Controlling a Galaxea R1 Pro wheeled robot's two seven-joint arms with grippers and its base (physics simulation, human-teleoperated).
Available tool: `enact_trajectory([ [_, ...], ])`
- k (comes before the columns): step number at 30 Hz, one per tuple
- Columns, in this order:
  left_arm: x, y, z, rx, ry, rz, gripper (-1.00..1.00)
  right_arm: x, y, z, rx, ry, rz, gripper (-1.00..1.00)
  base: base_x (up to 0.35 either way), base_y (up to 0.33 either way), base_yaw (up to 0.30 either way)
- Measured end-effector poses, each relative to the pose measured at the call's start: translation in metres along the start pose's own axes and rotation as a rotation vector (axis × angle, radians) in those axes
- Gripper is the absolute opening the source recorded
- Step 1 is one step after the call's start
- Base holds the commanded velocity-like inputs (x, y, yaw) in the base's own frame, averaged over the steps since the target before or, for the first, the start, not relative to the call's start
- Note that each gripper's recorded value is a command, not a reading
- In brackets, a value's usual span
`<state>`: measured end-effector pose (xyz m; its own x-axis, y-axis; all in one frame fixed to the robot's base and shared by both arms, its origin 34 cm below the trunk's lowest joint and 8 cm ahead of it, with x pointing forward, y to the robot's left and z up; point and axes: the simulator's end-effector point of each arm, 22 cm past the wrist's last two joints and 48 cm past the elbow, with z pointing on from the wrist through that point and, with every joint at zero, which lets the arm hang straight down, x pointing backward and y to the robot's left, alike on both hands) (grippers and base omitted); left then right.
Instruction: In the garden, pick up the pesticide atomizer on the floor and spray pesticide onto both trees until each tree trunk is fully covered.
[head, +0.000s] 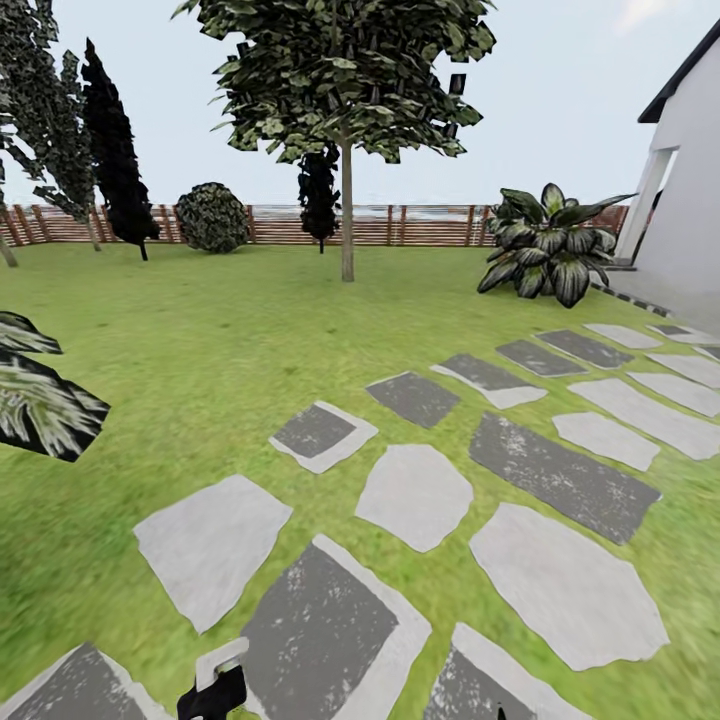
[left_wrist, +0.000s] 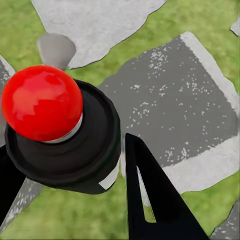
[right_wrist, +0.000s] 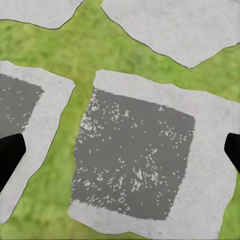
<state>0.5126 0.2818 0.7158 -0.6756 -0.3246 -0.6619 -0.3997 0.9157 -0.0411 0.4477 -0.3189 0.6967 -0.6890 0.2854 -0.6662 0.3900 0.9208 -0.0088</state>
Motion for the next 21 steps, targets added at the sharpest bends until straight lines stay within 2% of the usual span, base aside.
enact_trajectory([
  [21, -0.0001, 0.0, 0.0, 0.0, 0.0, 0.0, -1.0, 0.0, 0.0005, -0.0001, -0.001, 0.0, 0.0, 1.0, 0.333, 0.0, 0.0],
])
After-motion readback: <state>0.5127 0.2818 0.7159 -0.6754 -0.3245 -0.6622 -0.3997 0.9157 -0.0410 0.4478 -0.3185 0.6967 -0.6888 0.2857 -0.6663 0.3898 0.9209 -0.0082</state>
